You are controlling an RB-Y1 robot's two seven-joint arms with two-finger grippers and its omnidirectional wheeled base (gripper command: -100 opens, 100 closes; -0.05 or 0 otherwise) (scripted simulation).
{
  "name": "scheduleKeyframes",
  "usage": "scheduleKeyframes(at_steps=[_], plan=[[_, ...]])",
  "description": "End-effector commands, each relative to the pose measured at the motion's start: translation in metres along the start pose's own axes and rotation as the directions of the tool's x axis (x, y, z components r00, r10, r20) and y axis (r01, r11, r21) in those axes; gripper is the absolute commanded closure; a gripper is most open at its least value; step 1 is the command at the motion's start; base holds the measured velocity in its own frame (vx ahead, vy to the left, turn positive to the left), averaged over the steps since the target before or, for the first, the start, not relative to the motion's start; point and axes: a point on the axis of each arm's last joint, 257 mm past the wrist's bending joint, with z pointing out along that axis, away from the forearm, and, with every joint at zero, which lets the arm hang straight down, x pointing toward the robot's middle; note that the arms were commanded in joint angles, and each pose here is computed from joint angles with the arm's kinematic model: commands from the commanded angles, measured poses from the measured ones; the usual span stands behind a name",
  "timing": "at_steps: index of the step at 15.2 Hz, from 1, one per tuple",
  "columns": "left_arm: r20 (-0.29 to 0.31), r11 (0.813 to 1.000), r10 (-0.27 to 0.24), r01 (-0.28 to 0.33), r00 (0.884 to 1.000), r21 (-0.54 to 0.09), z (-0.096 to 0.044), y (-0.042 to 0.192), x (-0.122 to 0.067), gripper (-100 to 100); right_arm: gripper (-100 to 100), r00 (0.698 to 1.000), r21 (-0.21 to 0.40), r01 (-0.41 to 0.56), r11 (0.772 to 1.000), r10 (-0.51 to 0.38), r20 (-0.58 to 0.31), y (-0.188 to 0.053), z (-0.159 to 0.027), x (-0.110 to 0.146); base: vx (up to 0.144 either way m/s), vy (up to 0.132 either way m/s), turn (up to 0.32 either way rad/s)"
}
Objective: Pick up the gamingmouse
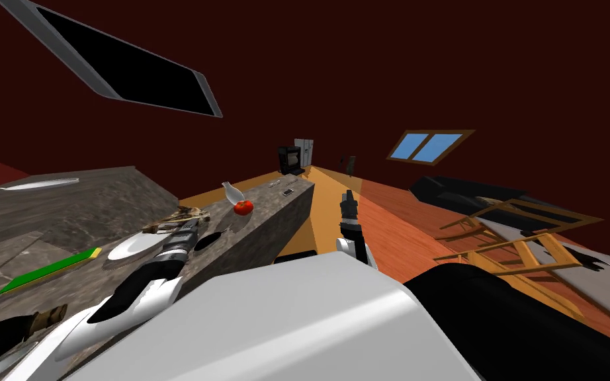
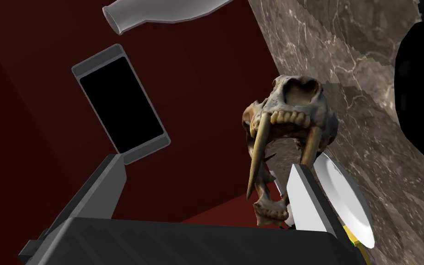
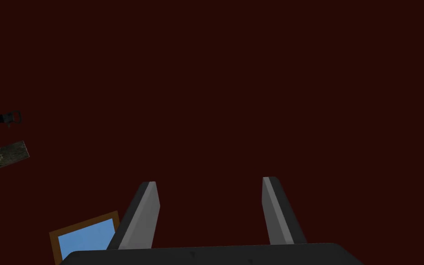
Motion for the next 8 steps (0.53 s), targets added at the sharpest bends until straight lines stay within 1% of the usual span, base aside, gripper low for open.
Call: scheduleKeyframes(at_steps=[1,2,4,5,7,8], plan=[[0.003,1.0,0.0,0.001,1.0,-0.026,0.001,0.006,-0.002,-100,0,1.0,0.0,0.0,1.0,0.0,0.0,0.0,0.0,0.0,0.009,-0.001,0.013],[0.031,0.997,-0.01,0.012,0.999,-0.077,0.0,0.023,-0.02,-100,0,1.0,0.0,0.0,1.0,0.0,0.0,0.0,0.0,0.0,0.027,-0.012,-0.101],[0.032,0.993,-0.01,0.013,0.999,-0.115,-0.001,0.033,-0.02,-100,0,1.0,0.0,0.0,1.0,0.0,0.0,0.0,0.0,0.0,0.034,-0.014,-0.105],[0.063,0.987,-0.02,0.03,0.998,-0.158,-0.002,0.048,-0.039,-100,0,1.0,0.0,0.0,1.0,0.0,0.0,0.0,0.0,0.0,0.044,-0.025,-0.134],[0.066,0.98,-0.02,0.032,0.998,-0.198,-0.004,0.058,-0.039,-100,0,1.0,0.0,0.0,1.0,0.0,0.0,0.0,0.0,0.0,0.046,-0.02,-0.085],[0.066,0.979,-0.02,0.033,0.998,-0.203,-0.005,0.059,-0.039,-100,0,1.0,0.0,0.0,1.0,0.0,0.0,0.0,0.0,0.0,0.021,-0.008,0.007]])
